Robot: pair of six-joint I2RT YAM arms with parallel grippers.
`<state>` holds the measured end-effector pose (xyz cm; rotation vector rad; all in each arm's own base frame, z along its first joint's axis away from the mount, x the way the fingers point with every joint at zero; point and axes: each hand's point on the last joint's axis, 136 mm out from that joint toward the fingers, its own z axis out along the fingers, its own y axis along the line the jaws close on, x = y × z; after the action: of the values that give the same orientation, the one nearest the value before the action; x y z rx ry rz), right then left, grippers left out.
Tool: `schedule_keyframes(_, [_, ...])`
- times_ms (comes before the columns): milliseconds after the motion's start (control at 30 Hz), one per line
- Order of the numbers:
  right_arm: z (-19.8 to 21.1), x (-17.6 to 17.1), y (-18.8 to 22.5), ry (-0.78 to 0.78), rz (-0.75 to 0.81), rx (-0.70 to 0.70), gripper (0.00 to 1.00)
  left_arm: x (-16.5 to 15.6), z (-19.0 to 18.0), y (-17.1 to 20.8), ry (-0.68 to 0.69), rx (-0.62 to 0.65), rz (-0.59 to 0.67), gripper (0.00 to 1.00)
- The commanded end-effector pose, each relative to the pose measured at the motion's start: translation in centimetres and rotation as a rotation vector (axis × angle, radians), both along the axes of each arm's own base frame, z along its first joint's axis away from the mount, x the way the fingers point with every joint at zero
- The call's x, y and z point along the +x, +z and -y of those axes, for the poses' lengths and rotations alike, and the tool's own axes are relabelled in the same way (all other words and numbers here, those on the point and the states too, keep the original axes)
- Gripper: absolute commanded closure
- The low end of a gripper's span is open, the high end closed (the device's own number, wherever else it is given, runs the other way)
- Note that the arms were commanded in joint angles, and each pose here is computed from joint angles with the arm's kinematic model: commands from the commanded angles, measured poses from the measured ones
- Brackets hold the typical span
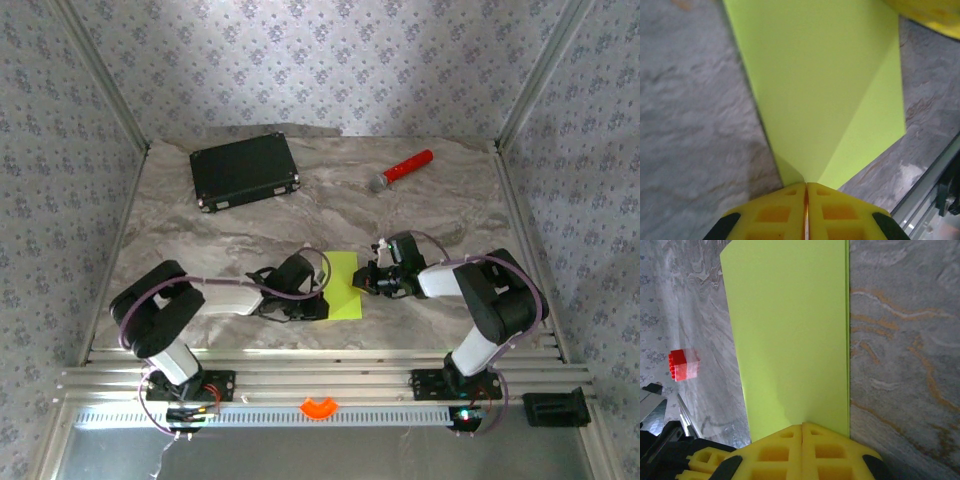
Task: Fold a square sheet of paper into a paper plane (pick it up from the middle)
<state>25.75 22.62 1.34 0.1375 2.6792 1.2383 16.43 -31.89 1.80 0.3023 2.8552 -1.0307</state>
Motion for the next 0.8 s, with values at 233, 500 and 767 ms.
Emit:
schedule_keyframes(233, [5.5,-5.6,-6.9,-0.083,-0.248,-0.28,1.0,0.0,-1.6,1.7,-0.029,0.152,0.133,0.89])
schedule_keyframes(500, [5.5,-5.4,-6.9,-0.083,-0.246,-0.281,1.0,1.5,2.2,5.2,-0.022,-0.047,0.157,0.87])
schedule_keyframes(767, [5.4,-5.3,-6.9,-0.082,-0.246,-0.279,1.0,0.0,2.9,1.3,-0.081,-0.024,0.029,0.86])
